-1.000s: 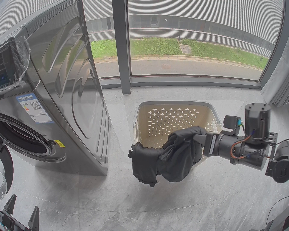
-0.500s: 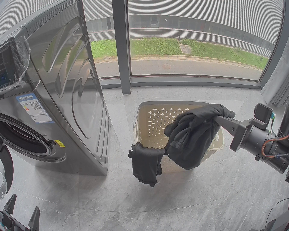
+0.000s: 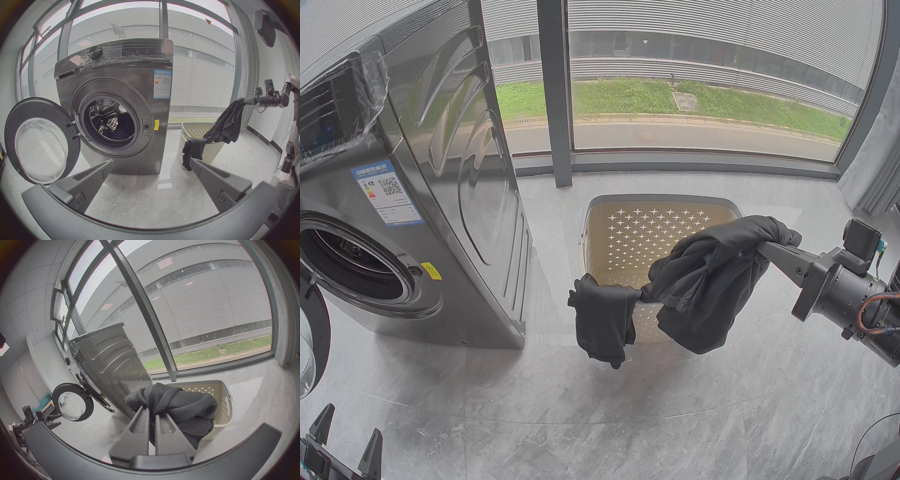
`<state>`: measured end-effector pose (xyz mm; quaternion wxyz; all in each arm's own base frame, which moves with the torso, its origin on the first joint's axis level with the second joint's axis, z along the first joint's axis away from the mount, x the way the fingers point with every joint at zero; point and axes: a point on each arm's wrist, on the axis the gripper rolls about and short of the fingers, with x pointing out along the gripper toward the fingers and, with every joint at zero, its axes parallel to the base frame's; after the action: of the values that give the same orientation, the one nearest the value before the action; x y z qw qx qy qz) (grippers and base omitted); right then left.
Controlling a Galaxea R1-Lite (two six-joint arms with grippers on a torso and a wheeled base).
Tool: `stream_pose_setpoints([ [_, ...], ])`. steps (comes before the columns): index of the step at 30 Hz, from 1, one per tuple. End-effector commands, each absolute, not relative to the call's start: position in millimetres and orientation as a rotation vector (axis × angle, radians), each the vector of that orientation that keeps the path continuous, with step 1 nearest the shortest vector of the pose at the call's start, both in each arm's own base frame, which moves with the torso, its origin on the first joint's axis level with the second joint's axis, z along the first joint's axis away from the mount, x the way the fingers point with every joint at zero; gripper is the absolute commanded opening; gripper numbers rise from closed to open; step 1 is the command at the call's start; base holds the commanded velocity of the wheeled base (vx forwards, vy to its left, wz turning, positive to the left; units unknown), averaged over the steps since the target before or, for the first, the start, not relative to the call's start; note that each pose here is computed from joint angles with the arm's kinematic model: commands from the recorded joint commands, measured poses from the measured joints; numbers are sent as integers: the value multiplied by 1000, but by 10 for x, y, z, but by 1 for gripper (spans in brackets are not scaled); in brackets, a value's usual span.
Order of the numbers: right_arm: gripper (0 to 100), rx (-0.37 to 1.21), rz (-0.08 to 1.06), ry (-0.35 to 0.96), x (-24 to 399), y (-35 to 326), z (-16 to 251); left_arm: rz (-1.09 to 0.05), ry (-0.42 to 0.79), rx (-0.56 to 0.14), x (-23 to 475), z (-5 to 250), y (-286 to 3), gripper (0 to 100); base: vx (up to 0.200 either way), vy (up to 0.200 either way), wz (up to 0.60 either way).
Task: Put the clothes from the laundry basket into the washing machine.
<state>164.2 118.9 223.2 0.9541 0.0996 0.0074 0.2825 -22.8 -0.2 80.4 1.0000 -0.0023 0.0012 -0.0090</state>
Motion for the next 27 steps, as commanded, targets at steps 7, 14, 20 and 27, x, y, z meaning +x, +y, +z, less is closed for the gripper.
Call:
stream_pose_setpoints([
  [7, 0, 188, 583, 37, 1620, 1180, 2159, -17, 2, -8, -229, 761, -2, 100, -57, 0, 0],
  [14, 0, 198, 584, 22, 1619, 1178, 2199, -15, 2, -6, -229, 761, -2, 100, 0, 171, 0],
  [20, 0, 203, 578, 28, 1638, 1177, 2191, -15, 2, -6, -229, 761, -2, 100, 0, 200, 0],
  [27, 0, 201, 575, 38, 1640, 1175, 2164, -14, 2, -9, -229, 761, -2, 100, 0, 200, 0],
])
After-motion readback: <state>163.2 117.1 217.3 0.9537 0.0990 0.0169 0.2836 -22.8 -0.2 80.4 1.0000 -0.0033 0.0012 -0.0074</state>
